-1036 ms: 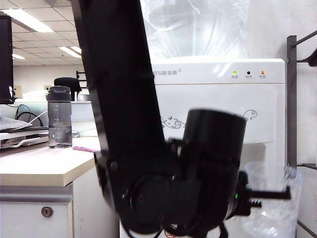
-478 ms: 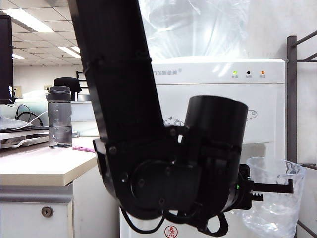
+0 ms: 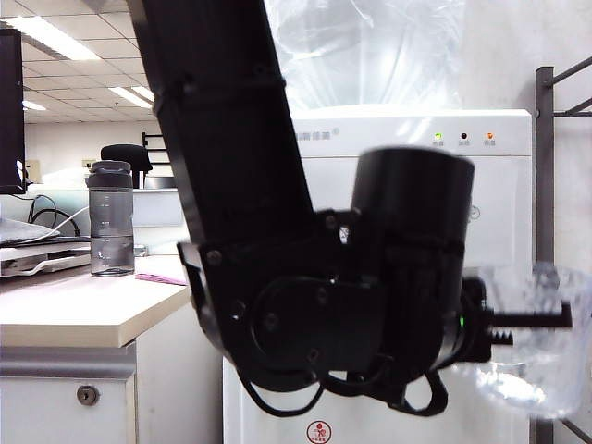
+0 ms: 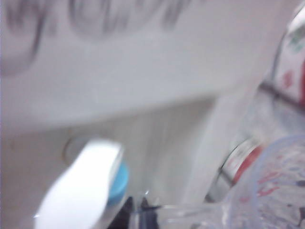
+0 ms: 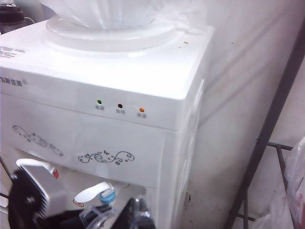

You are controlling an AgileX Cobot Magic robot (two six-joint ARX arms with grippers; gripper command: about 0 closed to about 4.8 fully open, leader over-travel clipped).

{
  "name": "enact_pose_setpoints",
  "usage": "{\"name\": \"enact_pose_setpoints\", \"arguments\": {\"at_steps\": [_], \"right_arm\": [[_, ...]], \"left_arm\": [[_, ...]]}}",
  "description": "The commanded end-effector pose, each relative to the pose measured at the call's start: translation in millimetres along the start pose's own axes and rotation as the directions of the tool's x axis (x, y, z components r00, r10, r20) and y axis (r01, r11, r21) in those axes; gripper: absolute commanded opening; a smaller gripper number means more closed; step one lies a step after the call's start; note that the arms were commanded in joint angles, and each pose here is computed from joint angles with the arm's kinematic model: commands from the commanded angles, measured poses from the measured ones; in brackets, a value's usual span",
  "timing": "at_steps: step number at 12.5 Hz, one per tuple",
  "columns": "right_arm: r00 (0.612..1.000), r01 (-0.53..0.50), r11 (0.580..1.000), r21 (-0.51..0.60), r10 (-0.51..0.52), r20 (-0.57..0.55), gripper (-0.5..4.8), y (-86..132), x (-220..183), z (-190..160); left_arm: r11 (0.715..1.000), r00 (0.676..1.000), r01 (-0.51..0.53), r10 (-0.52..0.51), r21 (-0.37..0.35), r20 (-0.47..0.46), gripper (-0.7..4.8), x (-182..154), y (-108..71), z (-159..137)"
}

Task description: Pick up the plastic mug from the left desk, go to the cold water outlet of the water dispenser, press the vertical switch to get some water, then put the mug back on the desk.

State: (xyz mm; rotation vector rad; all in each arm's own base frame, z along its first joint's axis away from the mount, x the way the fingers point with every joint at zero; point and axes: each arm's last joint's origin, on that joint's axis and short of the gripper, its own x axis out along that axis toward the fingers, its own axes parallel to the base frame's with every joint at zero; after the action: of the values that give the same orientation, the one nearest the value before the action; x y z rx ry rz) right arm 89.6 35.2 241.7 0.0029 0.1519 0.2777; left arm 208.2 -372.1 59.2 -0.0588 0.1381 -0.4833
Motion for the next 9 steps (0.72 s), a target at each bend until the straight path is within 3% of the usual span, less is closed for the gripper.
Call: {"name": "enact_pose_setpoints", "arguments": {"at_steps": [1,9], "right_arm": [[1.0,0.006,1.0,0.003,-0.006,0.016,-0.01,0,-1,2],[0.998,0.053,0.999,0.004,-0.053,0.019,-0.01,-2,-2,2]], "left_arm": [[1.0,1.0,0.014,-0.014,-0.005,0.007,0.02,-10,-1.0,0],[1.0,0.998,0.005,-0.004,-0.018,0.055,0.02,-23,3.2,13]]}}
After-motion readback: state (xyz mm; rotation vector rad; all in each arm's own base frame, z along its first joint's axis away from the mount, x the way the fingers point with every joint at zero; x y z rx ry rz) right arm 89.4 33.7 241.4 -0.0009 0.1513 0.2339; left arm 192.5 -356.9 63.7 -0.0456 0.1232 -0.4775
